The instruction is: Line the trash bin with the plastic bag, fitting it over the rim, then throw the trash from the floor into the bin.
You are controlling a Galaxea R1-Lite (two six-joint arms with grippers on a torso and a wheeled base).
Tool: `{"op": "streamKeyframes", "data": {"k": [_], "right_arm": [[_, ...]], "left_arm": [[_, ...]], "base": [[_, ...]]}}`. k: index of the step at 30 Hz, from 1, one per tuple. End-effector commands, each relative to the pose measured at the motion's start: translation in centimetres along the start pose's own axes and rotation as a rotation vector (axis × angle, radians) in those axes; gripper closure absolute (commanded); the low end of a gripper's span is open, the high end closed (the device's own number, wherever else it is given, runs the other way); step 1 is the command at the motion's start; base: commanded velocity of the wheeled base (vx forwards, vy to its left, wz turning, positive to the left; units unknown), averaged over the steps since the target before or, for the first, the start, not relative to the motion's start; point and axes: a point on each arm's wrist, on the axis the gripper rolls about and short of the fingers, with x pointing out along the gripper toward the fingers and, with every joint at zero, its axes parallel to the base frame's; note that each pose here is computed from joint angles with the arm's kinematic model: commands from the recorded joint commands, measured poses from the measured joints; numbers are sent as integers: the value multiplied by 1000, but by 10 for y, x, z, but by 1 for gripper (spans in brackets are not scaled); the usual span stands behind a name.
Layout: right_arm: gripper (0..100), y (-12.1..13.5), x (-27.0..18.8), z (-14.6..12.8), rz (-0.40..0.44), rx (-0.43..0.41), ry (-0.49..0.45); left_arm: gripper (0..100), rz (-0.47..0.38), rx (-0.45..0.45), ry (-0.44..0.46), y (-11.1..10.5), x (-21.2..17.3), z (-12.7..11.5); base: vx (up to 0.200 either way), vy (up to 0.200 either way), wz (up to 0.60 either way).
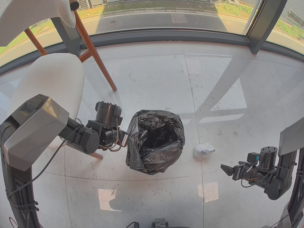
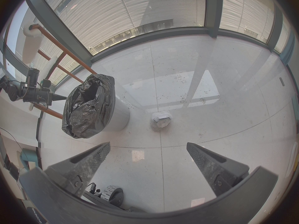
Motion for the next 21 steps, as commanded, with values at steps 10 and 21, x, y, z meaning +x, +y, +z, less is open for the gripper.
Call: {"op": "streamKeyframes", "data": {"k": [10, 21], "right_arm": [[0, 0, 1, 0, 0, 2, -3], [0, 0, 0, -1, -1, 2, 1]], "left_arm": [[100, -78, 39, -10, -38, -20, 2], [0, -75, 42, 18, -40, -13, -13]], "base": [[0, 0, 0], [0, 0, 0]]}}
